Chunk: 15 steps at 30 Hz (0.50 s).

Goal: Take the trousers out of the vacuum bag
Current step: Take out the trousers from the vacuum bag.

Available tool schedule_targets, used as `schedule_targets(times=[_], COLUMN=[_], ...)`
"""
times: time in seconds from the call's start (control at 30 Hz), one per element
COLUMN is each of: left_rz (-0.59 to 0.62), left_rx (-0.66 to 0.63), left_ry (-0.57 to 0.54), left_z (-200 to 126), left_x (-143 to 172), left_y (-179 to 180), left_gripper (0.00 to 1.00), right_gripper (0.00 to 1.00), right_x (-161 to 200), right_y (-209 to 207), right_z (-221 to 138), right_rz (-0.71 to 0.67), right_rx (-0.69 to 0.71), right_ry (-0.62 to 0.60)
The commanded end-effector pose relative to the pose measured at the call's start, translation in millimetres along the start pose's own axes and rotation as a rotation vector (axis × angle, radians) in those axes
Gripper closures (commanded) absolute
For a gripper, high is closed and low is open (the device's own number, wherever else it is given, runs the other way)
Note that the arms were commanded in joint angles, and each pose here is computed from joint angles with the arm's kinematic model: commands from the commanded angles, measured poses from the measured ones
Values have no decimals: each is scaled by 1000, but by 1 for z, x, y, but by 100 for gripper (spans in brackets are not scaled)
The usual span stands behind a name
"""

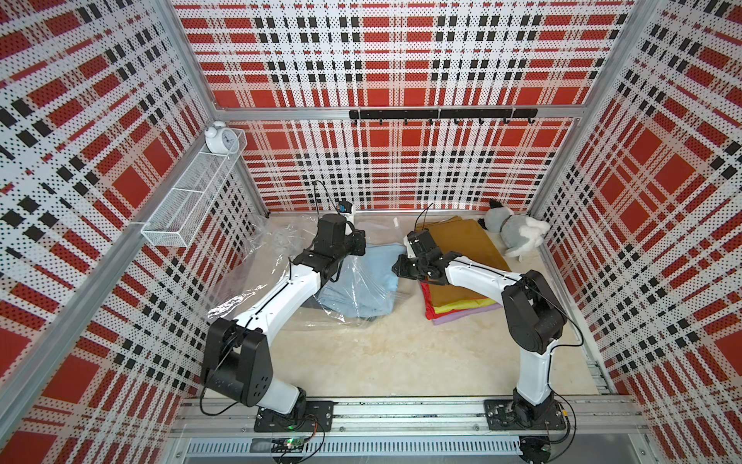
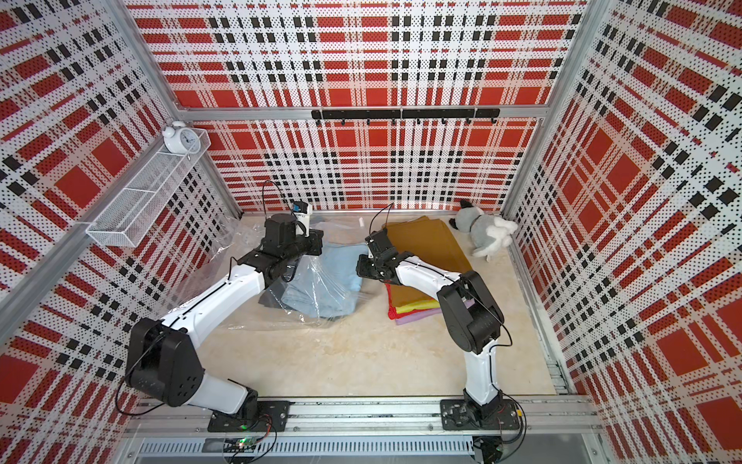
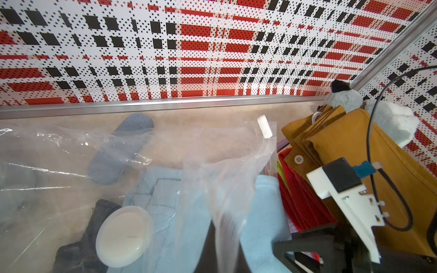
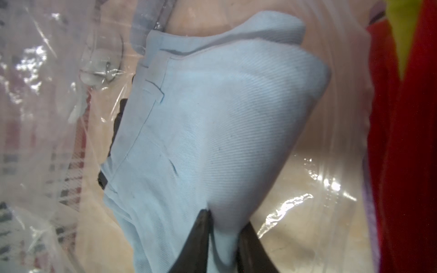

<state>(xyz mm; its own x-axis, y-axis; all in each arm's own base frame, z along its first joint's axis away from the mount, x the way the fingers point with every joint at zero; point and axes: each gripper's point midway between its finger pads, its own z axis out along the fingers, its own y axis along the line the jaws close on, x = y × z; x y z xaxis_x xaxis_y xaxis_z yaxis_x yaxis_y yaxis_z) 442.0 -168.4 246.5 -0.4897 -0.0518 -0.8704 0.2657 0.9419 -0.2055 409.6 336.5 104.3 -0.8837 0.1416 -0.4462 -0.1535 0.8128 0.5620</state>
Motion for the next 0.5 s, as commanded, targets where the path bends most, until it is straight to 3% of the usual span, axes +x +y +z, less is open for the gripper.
schedule_targets(times=[0.0, 0.23, 0.47], left_rz=[15, 18, 20], left_rx=[2, 4, 5], left_ry=[-11, -11, -9], left_z=[3, 3, 4], left_x=[1, 1, 2], left_y=[-2, -3, -4], left_gripper=[100, 100, 100], right_gripper=[66, 54, 48], right_x=[-5, 3, 21], right_y=[-1, -9, -19], right_z=[9, 16, 27], right_rz=[34, 90, 135], right_rx=[-23, -14, -1], right_ry=[-30, -18, 22])
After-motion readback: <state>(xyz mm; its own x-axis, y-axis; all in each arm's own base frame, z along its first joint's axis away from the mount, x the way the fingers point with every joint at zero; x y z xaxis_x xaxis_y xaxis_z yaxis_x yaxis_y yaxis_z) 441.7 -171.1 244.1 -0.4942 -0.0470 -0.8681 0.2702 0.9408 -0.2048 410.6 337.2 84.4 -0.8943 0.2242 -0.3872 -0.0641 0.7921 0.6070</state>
